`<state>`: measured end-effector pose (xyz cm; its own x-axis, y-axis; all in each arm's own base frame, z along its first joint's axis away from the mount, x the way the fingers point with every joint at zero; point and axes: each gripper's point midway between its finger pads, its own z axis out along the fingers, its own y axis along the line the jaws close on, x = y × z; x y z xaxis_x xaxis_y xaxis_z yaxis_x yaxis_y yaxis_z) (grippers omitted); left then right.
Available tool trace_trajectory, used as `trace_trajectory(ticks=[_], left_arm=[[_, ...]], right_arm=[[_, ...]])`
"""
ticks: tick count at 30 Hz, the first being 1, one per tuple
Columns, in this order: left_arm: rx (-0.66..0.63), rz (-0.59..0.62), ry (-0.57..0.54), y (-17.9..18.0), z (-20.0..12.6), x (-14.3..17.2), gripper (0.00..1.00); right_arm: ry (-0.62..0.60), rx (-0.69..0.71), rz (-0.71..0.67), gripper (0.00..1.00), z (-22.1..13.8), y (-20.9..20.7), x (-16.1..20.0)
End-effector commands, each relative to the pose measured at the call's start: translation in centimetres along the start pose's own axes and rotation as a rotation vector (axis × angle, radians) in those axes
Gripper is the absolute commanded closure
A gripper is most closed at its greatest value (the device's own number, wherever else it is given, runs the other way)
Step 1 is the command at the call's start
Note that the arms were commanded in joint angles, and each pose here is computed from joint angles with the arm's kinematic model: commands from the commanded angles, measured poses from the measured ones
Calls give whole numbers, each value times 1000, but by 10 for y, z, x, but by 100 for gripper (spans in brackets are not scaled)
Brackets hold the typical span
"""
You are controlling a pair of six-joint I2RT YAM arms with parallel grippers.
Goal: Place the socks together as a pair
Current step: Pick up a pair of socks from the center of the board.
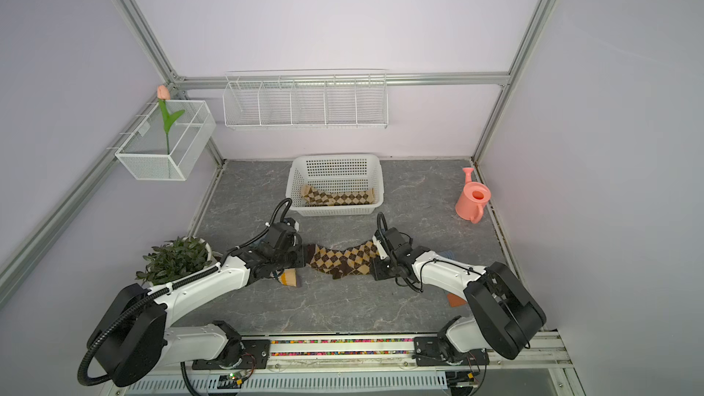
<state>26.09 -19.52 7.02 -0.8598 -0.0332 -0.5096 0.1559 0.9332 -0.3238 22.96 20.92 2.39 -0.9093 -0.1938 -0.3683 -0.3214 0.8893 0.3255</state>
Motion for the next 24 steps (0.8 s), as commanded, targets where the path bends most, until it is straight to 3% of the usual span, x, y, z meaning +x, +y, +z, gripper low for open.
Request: trace_trajectory(ticks=[1, 5, 8, 17, 24], left_arm=[[-1, -1, -13, -1, 0, -7, 100], [1, -2, -11, -2, 2, -6, 100], [-7, -1, -15, 0, 1, -6, 100], [-21, 30, -91, 5, -17, -15, 100], [39, 75, -94, -6, -17, -16, 100]], right_arm=[[61, 58, 7, 66, 8, -13, 16], [53, 96, 3, 85, 7, -19, 16], [34, 135, -1, 93, 1, -25, 12], [-30, 242, -9, 93, -32, -49, -12], [-29, 219, -21, 93, -36, -48, -24]])
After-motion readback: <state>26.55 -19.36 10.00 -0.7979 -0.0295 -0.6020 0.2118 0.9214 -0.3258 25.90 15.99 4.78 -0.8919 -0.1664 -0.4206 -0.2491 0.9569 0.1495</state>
